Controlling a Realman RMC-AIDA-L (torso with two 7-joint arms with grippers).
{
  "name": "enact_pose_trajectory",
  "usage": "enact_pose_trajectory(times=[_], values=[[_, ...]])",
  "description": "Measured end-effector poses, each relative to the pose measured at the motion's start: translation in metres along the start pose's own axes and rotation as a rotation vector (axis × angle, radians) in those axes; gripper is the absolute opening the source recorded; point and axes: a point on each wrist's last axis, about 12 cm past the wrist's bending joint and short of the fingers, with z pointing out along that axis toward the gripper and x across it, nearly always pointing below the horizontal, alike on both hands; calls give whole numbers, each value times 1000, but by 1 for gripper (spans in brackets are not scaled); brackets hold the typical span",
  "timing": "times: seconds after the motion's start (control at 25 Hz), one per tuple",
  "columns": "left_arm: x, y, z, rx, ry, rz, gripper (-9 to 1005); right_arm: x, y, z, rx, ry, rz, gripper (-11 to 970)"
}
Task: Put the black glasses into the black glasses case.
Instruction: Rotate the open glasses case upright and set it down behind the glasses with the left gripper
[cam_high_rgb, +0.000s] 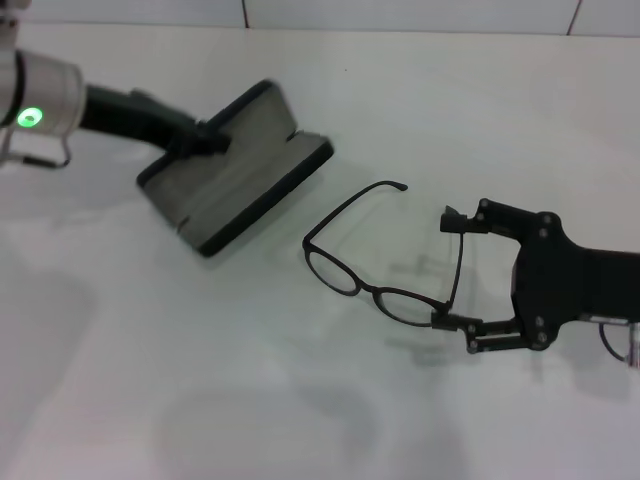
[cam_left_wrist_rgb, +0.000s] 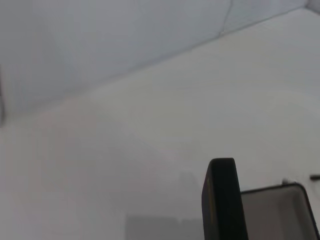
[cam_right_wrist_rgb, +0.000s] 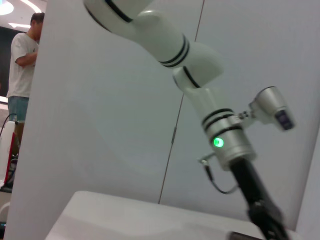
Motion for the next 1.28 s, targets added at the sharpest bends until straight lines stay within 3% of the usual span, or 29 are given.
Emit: enact_pose_trajectory(times=[0.2, 0.28, 0.32, 0.52, 0.84, 1.28], values=[[-32, -1, 24, -58, -7, 356, 209, 3, 8, -1, -1, -20, -2, 872], [-35, -3, 30, -60, -5, 411, 209, 4, 11, -1, 2, -23, 2, 872], [-44, -7, 43, -67, -6, 519, 210, 4, 12, -2, 5, -26, 4, 872], [-53, -15, 56, -49, -11, 669, 211, 4, 17, -7, 16, -42, 16, 872], [-57, -22, 61, -5, -1, 724, 213, 2, 16, -9, 22, -55, 17, 871], [-51, -22, 66, -17, 17, 743, 216, 1, 14, -9, 20, -53, 3, 871]])
